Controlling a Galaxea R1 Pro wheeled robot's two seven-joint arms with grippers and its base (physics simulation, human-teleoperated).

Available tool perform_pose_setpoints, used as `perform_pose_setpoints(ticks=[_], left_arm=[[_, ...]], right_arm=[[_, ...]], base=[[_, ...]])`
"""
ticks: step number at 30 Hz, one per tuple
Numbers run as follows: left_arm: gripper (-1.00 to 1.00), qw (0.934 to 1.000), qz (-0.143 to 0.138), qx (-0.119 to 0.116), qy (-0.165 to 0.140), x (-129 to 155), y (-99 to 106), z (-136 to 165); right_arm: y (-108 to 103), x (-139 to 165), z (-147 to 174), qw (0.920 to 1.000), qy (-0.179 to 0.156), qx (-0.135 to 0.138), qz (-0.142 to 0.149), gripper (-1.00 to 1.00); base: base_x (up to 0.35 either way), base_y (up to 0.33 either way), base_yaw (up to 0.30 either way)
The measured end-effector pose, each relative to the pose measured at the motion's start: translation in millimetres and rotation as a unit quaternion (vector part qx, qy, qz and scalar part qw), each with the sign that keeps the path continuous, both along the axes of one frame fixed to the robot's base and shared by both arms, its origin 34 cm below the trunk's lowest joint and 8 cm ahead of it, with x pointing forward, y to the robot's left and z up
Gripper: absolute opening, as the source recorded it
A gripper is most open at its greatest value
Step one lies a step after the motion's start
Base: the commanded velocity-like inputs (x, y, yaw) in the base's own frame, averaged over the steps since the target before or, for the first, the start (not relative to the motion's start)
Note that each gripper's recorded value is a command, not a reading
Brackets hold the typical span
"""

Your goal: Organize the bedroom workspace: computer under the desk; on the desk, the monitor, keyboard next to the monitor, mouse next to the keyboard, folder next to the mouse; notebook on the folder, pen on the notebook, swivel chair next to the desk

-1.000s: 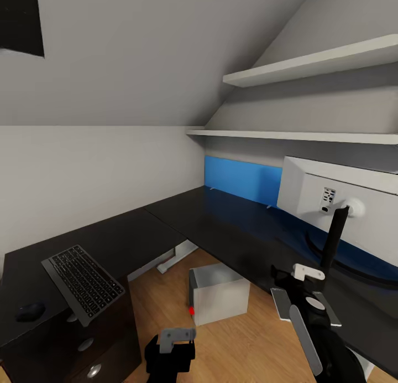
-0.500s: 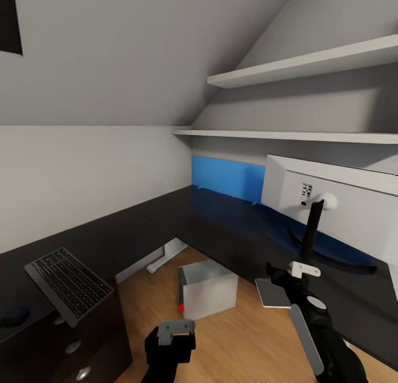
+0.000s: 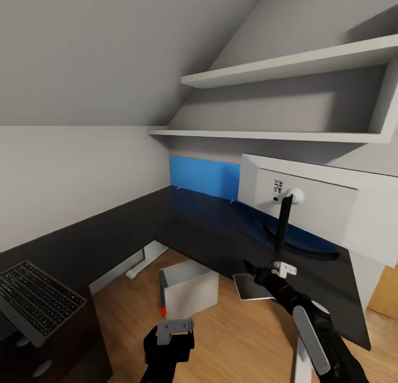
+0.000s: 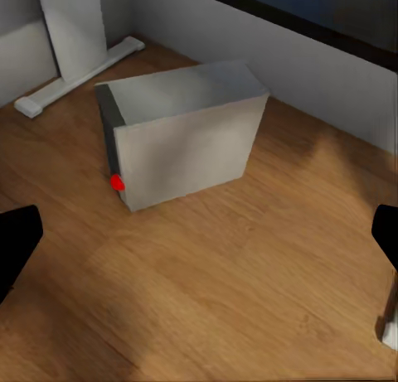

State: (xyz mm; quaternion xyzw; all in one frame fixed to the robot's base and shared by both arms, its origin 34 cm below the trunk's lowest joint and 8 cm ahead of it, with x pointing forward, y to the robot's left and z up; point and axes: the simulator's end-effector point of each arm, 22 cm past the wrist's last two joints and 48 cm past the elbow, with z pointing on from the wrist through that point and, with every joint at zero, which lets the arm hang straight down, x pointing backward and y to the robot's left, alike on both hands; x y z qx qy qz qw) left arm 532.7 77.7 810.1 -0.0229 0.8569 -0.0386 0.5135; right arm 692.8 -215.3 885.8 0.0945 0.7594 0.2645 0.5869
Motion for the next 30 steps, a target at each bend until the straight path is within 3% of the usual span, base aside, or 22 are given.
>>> perform_pose_setpoints(ticks=[10, 20, 30], left_arm=[[1.0, 1.0, -0.001, 0.0, 0.0, -0.1, -0.7, -0.4], [1.0, 1.0, -0.003, 0.0, 0.0, -0.8, -2.4, -0.1], [1.0, 1.0, -0.001, 0.0, 0.0, -0.4, -0.8, 0.2]], right_arm=[[-4.0, -0.3, -2.9, 1.0, 0.004, 0.007, -0.001, 1.0], [-3.2, -0.5, -4.3, 1.0, 0.005, 0.007, 0.0, 1.0], [6.4, -4.8, -37.5, 0.9987, 0.042, 0.026, 0.006, 1.0]], base=[[-0.138, 0.05, -0.197], [-0.211, 0.085, -0.021], [-0.088, 0.066, -0.001]])
